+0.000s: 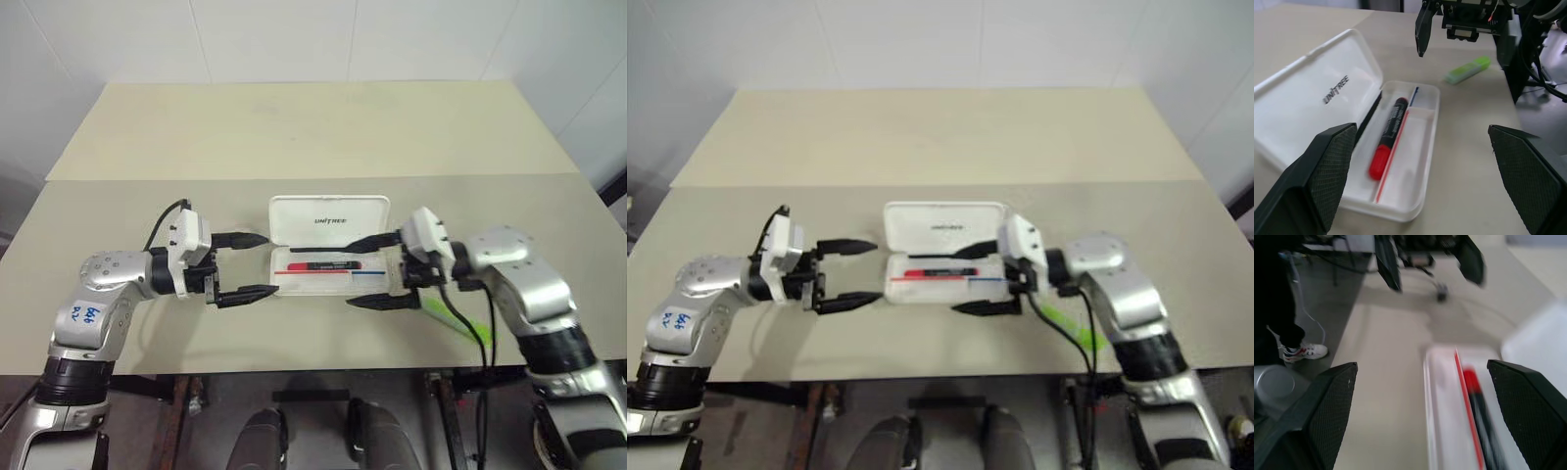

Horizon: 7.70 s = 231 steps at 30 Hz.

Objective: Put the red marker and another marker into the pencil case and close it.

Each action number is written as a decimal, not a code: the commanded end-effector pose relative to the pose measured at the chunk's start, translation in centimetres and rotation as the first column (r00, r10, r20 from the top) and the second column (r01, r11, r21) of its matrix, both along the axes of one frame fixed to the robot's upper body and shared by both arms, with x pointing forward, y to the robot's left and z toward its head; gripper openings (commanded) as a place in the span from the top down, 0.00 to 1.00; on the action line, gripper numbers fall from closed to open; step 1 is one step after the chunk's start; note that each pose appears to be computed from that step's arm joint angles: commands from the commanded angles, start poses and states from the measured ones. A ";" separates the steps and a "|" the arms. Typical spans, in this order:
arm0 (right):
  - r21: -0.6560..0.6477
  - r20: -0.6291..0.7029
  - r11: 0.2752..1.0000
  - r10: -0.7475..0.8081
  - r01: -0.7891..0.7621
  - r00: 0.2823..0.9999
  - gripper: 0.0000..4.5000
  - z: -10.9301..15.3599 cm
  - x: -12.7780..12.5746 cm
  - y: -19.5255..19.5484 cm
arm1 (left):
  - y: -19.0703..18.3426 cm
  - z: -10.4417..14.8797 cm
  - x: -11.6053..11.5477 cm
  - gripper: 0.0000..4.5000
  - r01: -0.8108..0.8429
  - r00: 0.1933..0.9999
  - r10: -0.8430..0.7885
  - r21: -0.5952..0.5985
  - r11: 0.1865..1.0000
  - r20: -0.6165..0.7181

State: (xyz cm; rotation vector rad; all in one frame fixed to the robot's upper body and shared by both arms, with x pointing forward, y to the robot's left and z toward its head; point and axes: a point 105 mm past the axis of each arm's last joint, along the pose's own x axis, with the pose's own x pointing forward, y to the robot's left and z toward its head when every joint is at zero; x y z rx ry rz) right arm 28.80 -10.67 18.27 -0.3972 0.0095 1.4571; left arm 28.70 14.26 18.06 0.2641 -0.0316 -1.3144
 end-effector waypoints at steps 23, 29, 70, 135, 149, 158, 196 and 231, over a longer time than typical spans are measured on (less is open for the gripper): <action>-0.223 -0.093 0.836 -0.530 0.502 0.843 0.01 -7.1 -3.3 -16.1 | -3.2 -1.5 -2.7 0.00 0.259 0.963 -0.255 0.035 0.965 -0.087; -0.191 -0.146 0.825 -0.560 0.532 0.815 0.04 -8.5 -3.4 -15.8 | -3.1 -0.9 -2.2 0.00 0.250 0.967 -0.247 0.044 0.967 -0.067; -0.092 0.090 0.995 0.045 -0.037 0.995 0.76 -2.9 2.4 6.0 | 5.1 -0.9 -1.4 0.00 -0.075 0.997 0.077 0.194 0.978 0.001; 0.107 0.115 0.992 -0.086 0.073 0.990 0.01 2.6 1.8 -0.8 | 11.8 -2.5 -5.4 0.00 -0.656 0.754 0.655 0.000 0.755 0.053; 0.105 0.139 0.991 -0.093 0.079 0.986 0.01 2.3 1.8 -0.7 | 13.3 -4.3 -4.2 0.00 -0.831 0.557 0.831 -0.013 0.556 -0.006; 0.098 0.148 0.990 -0.117 0.103 0.982 0.01 2.2 1.7 -0.9 | 16.3 -4.5 -3.3 0.00 -0.878 0.479 0.878 0.000 0.479 0.005; 0.087 0.191 0.979 -0.198 0.184 0.962 0.00 2.8 1.4 -1.9 | 12.8 -7.7 2.3 0.64 -0.852 0.523 0.848 -0.025 0.523 -0.088; 0.115 0.182 0.916 -0.400 0.384 0.898 0.00 1.0 -0.7 -4.2 | -4.4 1.8 2.2 0.64 0.147 0.989 -0.148 0.023 0.989 0.007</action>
